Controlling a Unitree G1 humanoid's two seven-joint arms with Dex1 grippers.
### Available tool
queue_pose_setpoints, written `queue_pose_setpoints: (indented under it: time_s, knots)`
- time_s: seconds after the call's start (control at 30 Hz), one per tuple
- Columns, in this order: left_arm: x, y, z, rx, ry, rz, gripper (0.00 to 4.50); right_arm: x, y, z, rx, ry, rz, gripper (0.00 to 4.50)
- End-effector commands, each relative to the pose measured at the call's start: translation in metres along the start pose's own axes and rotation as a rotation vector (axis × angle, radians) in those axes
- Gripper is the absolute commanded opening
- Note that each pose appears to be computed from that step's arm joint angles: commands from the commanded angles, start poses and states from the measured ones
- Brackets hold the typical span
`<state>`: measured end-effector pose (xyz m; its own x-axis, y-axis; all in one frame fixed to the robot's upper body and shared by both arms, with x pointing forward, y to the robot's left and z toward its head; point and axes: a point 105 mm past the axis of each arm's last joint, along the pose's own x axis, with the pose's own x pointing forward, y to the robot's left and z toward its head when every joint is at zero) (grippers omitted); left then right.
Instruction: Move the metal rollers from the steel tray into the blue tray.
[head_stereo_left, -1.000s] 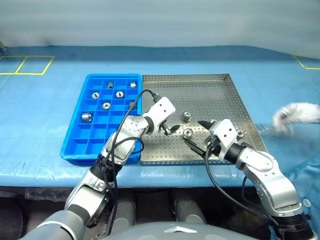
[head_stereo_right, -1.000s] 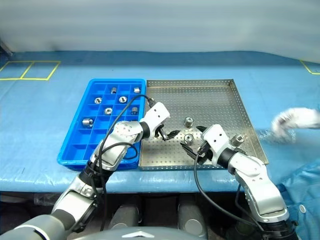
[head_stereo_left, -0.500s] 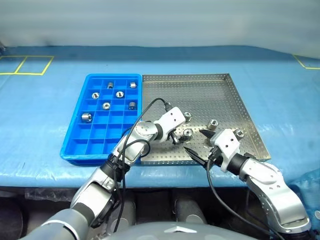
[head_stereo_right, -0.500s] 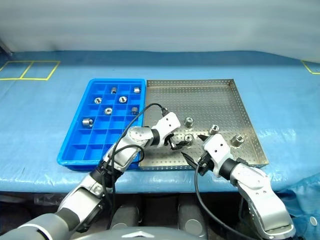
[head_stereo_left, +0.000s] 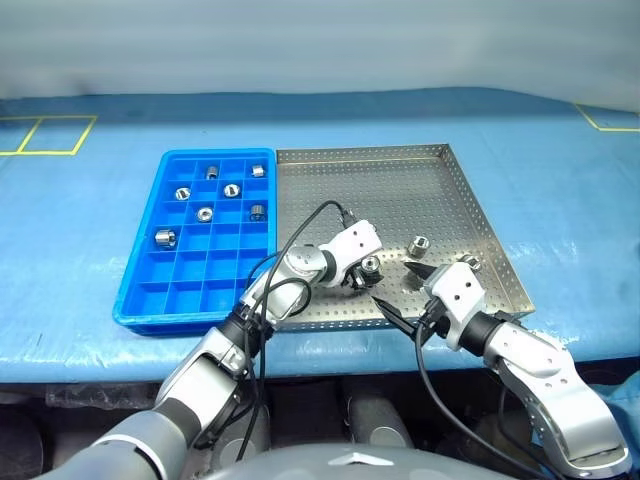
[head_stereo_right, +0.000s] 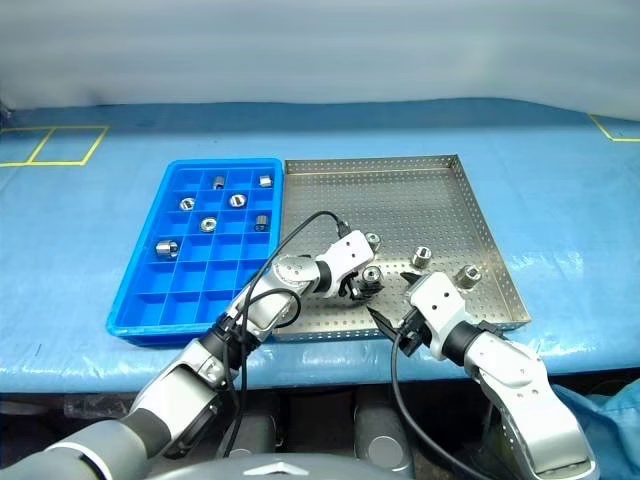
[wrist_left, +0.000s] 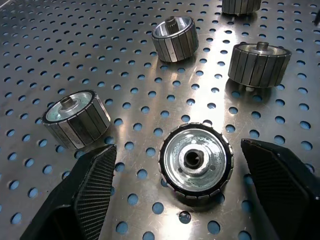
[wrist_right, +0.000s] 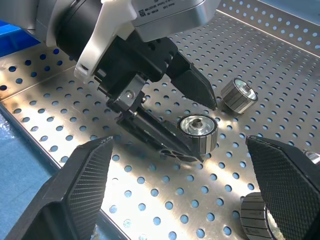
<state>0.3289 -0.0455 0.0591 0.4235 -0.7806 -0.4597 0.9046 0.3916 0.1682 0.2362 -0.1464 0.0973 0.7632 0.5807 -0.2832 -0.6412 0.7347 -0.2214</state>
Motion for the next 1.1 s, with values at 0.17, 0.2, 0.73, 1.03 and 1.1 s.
queue_pose_setpoints:
  time_s: [0.17,0.2,0.73,1.03,1.1]
  knots:
    - [-0.004,-0.001,0.011,0.006,-0.045,-0.002,2.54,0.004,0.005,0.01,-0.023,-0.043,0.014,4.5]
    - [-0.004,0.001,0.011,0.003,-0.044,0.007,2.54,0.005,0.005,0.01,-0.022,-0.043,0.016,4.5]
    - [-0.028,0.012,0.025,0.002,-0.116,0.086,1.75,0.019,0.006,0.007,-0.016,-0.042,0.063,4.5]
    - [-0.13,0.03,0.007,0.024,-0.033,0.39,1.75,0.037,0.016,0.015,-0.015,-0.079,0.234,4.5]
    - [-0.147,0.027,-0.004,0.012,0.025,0.453,1.75,0.044,0.022,0.021,-0.012,-0.105,0.296,4.5]
